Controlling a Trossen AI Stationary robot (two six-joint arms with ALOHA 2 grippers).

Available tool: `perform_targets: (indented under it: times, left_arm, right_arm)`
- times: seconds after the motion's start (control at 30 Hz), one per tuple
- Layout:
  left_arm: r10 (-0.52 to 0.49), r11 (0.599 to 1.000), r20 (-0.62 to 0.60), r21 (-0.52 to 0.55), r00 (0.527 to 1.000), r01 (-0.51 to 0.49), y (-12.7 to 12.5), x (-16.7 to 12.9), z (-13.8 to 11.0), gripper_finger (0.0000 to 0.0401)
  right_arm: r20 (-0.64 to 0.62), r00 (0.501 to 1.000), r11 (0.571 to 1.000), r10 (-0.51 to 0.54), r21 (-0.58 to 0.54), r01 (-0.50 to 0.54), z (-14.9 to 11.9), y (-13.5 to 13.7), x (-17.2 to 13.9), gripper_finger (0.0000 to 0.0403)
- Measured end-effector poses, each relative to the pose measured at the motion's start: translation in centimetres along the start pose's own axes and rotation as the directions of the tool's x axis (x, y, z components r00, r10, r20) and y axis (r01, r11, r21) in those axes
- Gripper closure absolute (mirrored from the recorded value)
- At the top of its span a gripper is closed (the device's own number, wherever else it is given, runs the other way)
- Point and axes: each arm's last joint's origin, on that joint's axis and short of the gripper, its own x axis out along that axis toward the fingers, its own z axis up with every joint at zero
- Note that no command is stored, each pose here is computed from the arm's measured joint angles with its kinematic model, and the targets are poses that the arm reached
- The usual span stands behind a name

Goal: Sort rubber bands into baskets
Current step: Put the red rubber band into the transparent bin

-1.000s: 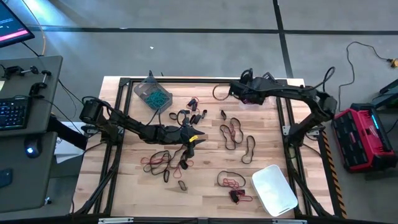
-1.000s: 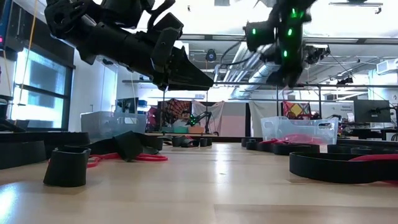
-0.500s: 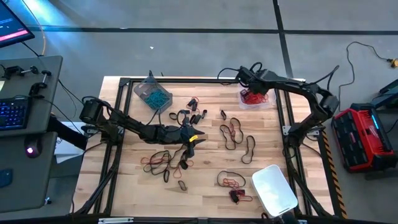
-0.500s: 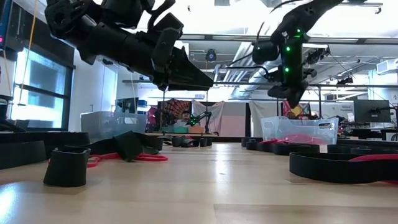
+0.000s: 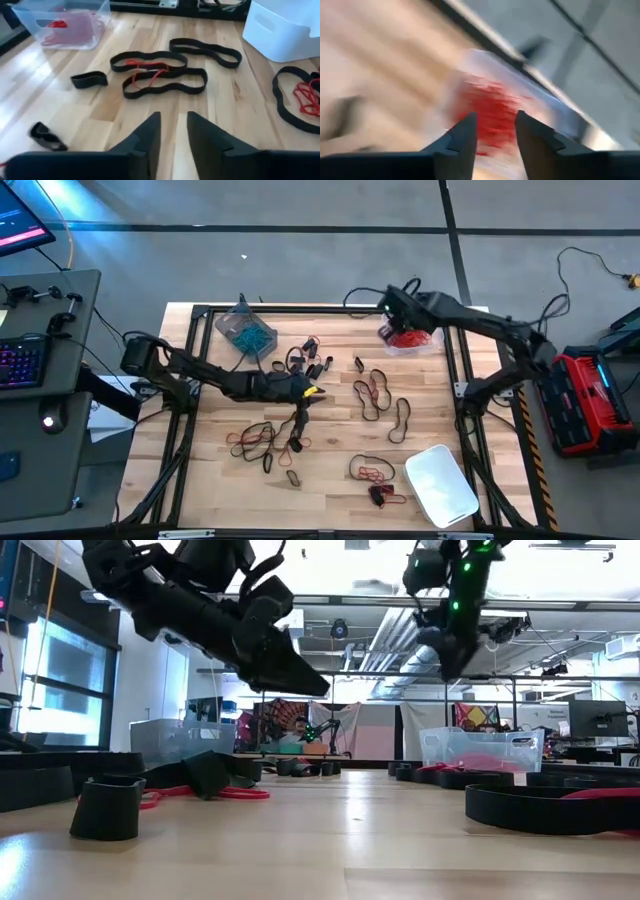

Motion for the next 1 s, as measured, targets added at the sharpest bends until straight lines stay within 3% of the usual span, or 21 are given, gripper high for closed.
perform_targets:
  times: [0.1,0.2,0.43,0.7,1.0]
  left_arm:
    - [0.002,1.000,-0.002,0.026,1.000,-0.002,0.2,-0.6,0.5,0.0350]
    - [-0.009,0.999,0.027,0.034,1.000,0.008,0.2,-1.1,1.2,0.0380]
    - [-0.057,0.998,0.064,0.034,0.996,0.055,-0.2,-1.0,1.4,0.0397]
    - [-0.062,0.998,0.092,0.031,0.994,0.059,-0.3,-1.1,1.7,0.0400]
    - [-0.062,0.998,0.085,0.016,0.994,0.061,-0.3,-1.0,1.6,0.0401]
  right_arm:
    - [0.077,0.980,0.982,0.185,-0.056,-0.181,-1.5,1.8,-1.0,0.0315]
    - [0.091,0.947,0.947,0.309,-0.120,-0.297,-3.8,3.8,-1.2,0.0336]
    - [0.044,0.910,0.904,0.413,-0.136,-0.404,-10.0,9.5,0.8,0.0330]
    - [0.112,0.908,0.914,0.405,-0.093,-0.396,-12.9,12.6,2.8,0.0279]
    - [0.104,0.938,0.938,0.330,-0.143,-0.315,-13.3,14.0,4.9,0.0277]
